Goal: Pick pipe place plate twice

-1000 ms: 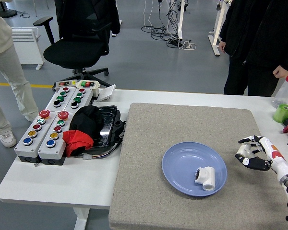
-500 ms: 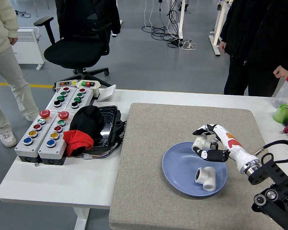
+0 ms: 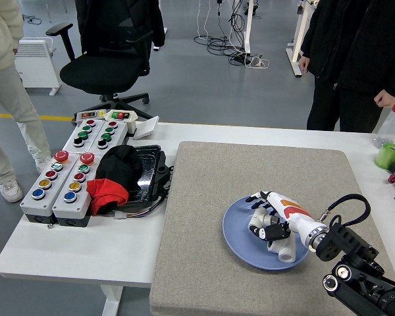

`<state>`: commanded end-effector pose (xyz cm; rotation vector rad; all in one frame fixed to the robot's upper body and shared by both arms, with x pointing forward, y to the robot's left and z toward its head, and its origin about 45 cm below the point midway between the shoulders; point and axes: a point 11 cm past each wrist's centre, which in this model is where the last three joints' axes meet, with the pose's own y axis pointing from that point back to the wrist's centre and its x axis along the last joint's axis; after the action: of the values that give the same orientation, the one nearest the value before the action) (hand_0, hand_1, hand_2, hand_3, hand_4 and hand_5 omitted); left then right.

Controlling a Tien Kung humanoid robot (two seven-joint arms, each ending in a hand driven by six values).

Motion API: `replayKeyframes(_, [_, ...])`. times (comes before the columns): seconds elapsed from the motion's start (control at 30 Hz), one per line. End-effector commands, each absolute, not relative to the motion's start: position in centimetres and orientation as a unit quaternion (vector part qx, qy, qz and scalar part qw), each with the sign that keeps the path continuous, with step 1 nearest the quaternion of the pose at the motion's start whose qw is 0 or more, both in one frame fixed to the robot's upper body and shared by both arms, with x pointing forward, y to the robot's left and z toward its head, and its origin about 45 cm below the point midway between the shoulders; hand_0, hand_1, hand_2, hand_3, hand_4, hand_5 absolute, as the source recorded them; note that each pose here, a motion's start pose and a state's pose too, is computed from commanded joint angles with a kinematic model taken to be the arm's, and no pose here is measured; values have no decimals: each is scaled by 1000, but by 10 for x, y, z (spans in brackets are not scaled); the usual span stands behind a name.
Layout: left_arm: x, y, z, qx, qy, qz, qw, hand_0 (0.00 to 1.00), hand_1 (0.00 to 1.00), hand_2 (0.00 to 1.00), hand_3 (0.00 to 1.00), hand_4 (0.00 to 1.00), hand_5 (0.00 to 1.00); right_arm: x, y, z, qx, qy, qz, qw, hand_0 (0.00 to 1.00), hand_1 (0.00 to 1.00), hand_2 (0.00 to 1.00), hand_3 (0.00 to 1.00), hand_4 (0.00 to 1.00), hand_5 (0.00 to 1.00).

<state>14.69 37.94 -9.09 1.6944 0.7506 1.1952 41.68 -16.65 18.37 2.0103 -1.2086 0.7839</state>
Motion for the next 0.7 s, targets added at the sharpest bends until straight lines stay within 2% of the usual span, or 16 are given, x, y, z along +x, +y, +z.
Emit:
replayKeyframes(0.1, [146,379,-91,686,304,483,451,656,625,639,573,403,998,416,-166,186,771,-466,294,320,957,901,998,998,856,394])
replayKeyframes(0.13, [146,379,-91,686,304,483,451,656,625,639,573,404,998,416,-166,187,771,-467,293,318,998,940,998,998,871,402])
replayKeyframes(0.43, [142,379,-92,689,306,480,450,656,625,640,571,404,998,418,-173,206,773,-496,279,281,998,945,998,998,878,404])
replayKeyframes(0.57, [141,379,-93,690,306,479,449,656,625,640,572,405,998,424,-194,228,758,-547,266,237,998,936,998,998,857,402])
replayKeyframes(0.7, [140,381,-93,691,306,479,448,656,625,640,572,405,998,431,-239,254,732,-621,221,170,998,936,998,998,857,402])
